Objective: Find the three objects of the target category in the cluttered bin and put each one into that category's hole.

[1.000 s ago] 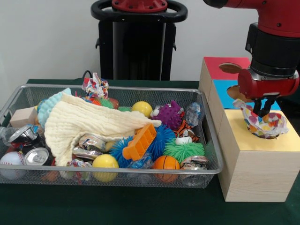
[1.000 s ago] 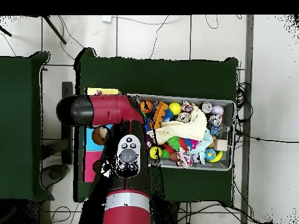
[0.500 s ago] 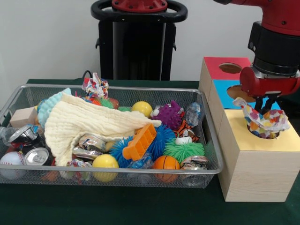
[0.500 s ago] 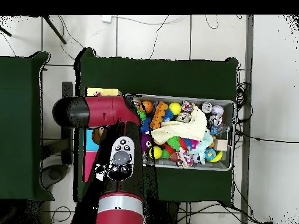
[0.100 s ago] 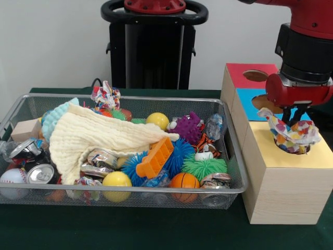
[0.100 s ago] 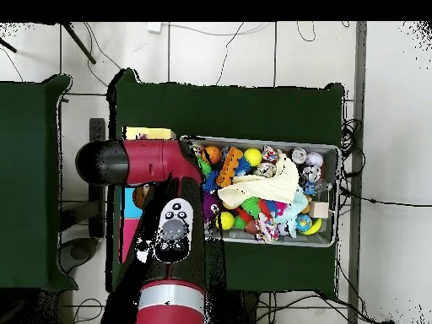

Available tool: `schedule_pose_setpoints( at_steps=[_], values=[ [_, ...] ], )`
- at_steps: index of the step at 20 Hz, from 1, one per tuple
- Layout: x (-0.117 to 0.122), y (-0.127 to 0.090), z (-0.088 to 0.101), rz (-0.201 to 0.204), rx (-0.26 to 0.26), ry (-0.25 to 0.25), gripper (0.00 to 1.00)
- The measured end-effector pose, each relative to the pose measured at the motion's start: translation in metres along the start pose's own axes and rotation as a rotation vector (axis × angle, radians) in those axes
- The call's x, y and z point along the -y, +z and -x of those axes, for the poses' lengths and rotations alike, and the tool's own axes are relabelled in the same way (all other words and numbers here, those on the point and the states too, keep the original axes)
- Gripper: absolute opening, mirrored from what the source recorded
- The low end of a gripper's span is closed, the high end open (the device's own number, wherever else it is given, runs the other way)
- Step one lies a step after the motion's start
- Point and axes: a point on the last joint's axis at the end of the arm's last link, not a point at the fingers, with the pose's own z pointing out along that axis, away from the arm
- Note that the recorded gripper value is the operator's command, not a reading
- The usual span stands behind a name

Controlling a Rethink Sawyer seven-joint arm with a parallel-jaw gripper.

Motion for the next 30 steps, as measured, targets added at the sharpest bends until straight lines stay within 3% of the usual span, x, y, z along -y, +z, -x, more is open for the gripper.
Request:
schedule_pose_setpoints(
  at_steps=[9, 10, 30],
  values=[
    [0.0000, 0.0006, 0.0013, 0.012, -0.003, 0.019, 0.00],
    [0.0000, 0.0013, 0.0013, 0.015, -0.004, 0.025, 1.00],
    [-0.0047, 0.0015, 0.0010, 0.022, -0.007, 0.030, 1.00]
  ],
)
